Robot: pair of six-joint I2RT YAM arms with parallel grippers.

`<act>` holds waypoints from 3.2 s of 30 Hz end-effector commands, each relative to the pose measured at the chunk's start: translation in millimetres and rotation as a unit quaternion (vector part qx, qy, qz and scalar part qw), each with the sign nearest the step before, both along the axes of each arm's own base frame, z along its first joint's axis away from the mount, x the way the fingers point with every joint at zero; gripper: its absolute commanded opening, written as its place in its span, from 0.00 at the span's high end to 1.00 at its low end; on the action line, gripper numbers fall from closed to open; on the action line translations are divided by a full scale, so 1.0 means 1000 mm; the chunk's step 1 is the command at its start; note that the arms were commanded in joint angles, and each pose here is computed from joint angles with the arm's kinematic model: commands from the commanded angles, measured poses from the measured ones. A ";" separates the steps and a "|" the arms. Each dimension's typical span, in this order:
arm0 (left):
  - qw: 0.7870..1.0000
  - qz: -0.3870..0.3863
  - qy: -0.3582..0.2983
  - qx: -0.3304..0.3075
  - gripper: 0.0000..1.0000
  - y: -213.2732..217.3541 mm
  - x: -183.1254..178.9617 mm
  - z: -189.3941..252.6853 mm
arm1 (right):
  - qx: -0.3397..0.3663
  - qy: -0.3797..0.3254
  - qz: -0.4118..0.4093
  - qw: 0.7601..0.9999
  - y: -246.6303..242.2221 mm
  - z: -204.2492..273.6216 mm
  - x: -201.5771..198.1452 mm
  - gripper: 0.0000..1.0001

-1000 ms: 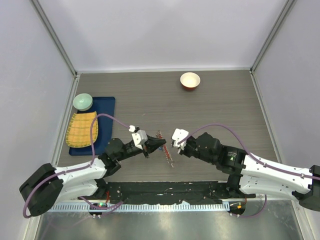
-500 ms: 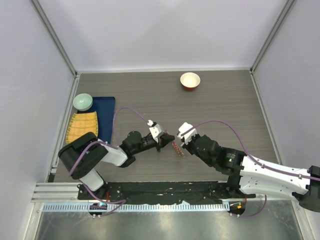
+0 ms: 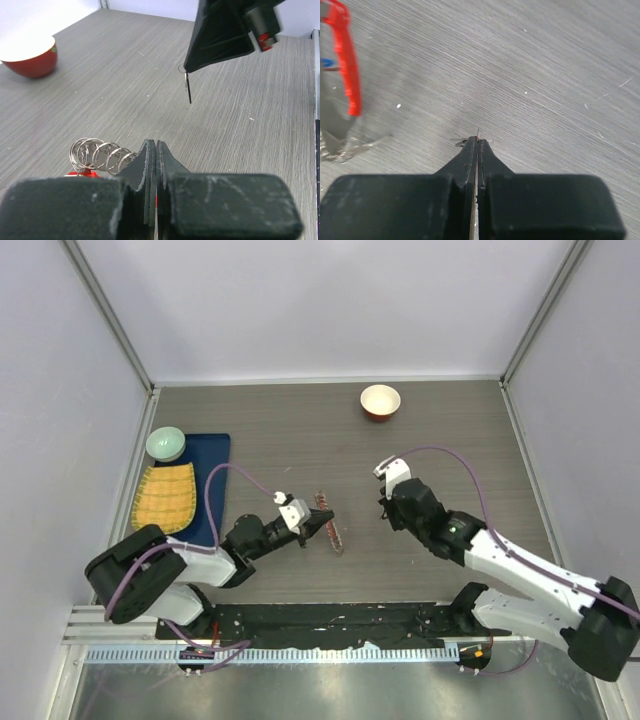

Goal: Put the keys on the keyring

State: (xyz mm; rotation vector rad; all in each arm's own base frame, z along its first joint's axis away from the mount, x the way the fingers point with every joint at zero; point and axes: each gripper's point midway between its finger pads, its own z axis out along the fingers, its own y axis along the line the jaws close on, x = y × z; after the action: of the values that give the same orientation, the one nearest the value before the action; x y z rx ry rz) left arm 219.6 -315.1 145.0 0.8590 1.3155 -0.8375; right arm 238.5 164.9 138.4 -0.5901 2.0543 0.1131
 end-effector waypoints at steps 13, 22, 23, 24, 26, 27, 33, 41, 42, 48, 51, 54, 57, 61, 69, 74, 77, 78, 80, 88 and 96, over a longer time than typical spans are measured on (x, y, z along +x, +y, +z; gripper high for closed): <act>0.985 0.064 -0.154 -0.053 1.00 0.060 -0.021 0.084 | -0.039 0.151 -0.008 0.988 0.020 -0.067 0.086 0.99; 0.983 0.083 -0.164 -0.028 1.00 0.072 -0.021 0.075 | -0.047 0.168 0.004 0.985 0.039 -0.102 0.133 0.99; 0.983 0.080 -0.163 -0.026 1.00 0.071 -0.021 0.074 | -0.046 0.169 0.003 0.985 0.040 -0.103 0.135 0.99; 0.983 0.078 -0.164 -0.026 1.00 0.071 -0.022 0.074 | -0.046 0.169 0.001 0.984 0.041 -0.106 0.138 0.99; 0.983 0.079 -0.163 -0.025 1.00 0.071 -0.022 0.072 | -0.045 0.172 -0.002 0.984 0.040 -0.109 0.138 0.99; 0.983 0.080 -0.163 -0.026 1.00 0.072 -0.022 0.073 | -0.044 0.171 -0.002 0.984 0.039 -0.109 0.138 0.99; 0.983 0.078 -0.162 -0.031 1.00 0.071 -0.022 0.072 | -0.018 0.170 0.005 0.985 0.043 -0.106 0.133 0.81; 0.984 0.071 -0.159 -0.035 1.00 0.067 -0.023 0.072 | 0.044 0.084 0.031 0.995 0.052 -0.027 0.133 0.48; 0.984 0.071 -0.159 -0.039 1.00 0.067 -0.023 0.073 | 0.049 0.073 0.036 0.995 0.052 -0.019 0.131 0.48; 0.983 0.063 -0.162 -0.055 1.00 0.065 -0.025 0.082 | 0.155 -0.027 0.170 0.973 0.079 0.041 0.087 0.51; 0.982 0.055 -0.164 -0.075 1.00 0.064 -0.029 0.090 | 0.198 -0.077 0.265 0.941 0.092 0.059 0.051 0.55; 0.982 0.036 -0.163 -0.089 1.00 0.062 -0.037 0.096 | 0.222 -0.104 0.330 0.912 0.101 0.063 0.026 0.56; 0.981 0.023 -0.161 -0.105 1.00 0.061 -0.043 0.104 | 0.255 -0.123 0.396 0.873 0.110 0.077 0.000 0.56; 0.980 0.000 -0.159 -0.116 1.00 0.056 -0.050 0.114 | 0.275 -0.131 0.435 0.847 0.118 0.087 -0.015 0.57; 0.979 -0.041 -0.145 -0.138 1.00 0.041 -0.054 0.130 | 0.287 -0.132 0.486 0.815 0.140 0.094 -0.036 0.60; 0.975 -0.051 -0.142 -0.166 1.00 0.038 -0.057 0.140 | 0.288 -0.133 0.497 0.808 0.143 0.097 -0.043 0.61; 0.974 -0.054 -0.139 -0.171 1.00 0.037 -0.057 0.141 | 0.288 -0.134 0.501 0.805 0.143 0.099 -0.045 0.63; 0.974 -0.053 -0.137 -0.171 1.00 0.037 -0.057 0.141 | 0.288 -0.133 0.503 0.804 0.143 0.098 -0.047 0.65; 0.974 -0.054 -0.137 -0.175 1.00 0.037 -0.057 0.142 | 0.289 -0.132 0.506 0.802 0.144 0.099 -0.048 0.66; 0.974 -0.055 -0.136 -0.175 1.00 0.035 -0.056 0.143 | 0.290 -0.125 0.526 0.790 0.148 0.100 -0.057 0.70; 0.973 -0.064 -0.131 -0.177 1.00 0.032 -0.057 0.143 | 0.283 -0.139 0.530 0.787 0.147 0.105 -0.059 0.70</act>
State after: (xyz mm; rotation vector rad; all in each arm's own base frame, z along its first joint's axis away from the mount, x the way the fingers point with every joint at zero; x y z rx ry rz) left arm 167.9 -283.6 245.2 0.7833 1.0007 -0.9693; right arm 179.6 309.2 209.9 -1.1939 1.2139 1.2171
